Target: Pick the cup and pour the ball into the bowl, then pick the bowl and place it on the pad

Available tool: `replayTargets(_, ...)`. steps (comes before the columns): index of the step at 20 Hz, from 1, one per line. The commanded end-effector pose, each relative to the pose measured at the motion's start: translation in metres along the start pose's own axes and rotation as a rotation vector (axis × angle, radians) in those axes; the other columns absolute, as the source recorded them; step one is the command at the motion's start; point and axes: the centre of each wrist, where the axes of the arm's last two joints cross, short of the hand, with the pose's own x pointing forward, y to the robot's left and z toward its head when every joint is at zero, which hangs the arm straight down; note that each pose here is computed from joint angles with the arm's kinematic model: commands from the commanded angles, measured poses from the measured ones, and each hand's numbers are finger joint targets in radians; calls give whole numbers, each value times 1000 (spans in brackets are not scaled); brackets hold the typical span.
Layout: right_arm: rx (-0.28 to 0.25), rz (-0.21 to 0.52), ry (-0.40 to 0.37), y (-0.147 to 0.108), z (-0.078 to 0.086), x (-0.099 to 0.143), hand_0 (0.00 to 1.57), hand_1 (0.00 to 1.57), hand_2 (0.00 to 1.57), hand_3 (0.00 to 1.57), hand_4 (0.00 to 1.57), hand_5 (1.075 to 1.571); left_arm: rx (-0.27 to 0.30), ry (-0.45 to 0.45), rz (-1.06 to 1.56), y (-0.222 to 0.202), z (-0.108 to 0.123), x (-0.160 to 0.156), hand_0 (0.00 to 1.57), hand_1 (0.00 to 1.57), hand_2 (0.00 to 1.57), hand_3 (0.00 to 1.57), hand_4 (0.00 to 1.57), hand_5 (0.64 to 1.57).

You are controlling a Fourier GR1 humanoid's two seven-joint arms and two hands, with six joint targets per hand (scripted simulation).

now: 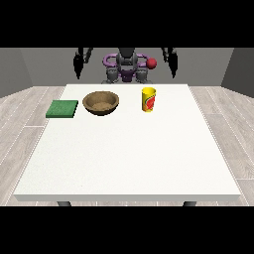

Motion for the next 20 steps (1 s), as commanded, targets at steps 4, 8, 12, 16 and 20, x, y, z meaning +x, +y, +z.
replayTargets(4, -3, 37, -21, -12, -3, 27, 0, 0, 0, 0, 0, 1569, -6, -27, -29, 9, -3, 26, 0, 0, 0, 0, 0, 1557)
replayTargets(8, 31, -65, 1, -65, 8, 28, 0, 0, 0, 0, 0, 1569, 15, -47, 163, 1, -23, 66, 0, 0, 0, 0, 0, 1558)
replayTargets(12, 46, -73, -73, -63, 4, 48, 0, 0, 0, 0, 0, 1570, 43, -128, 159, 39, -28, 68, 0, 0, 0, 0, 0, 1552)
replayTargets(16, -14, -71, -153, -70, 1, 43, 0, 0, 0, 0, 0, 1569, 32, -205, 165, 41, -33, 74, 0, 0, 0, 0, 0, 1547)
replayTargets(20, 11, -68, -184, -79, -3, 47, 0, 0, 0, 0, 0, 1569, 27, -242, 155, 37, -47, 69, 0, 0, 0, 0, 0, 1539)
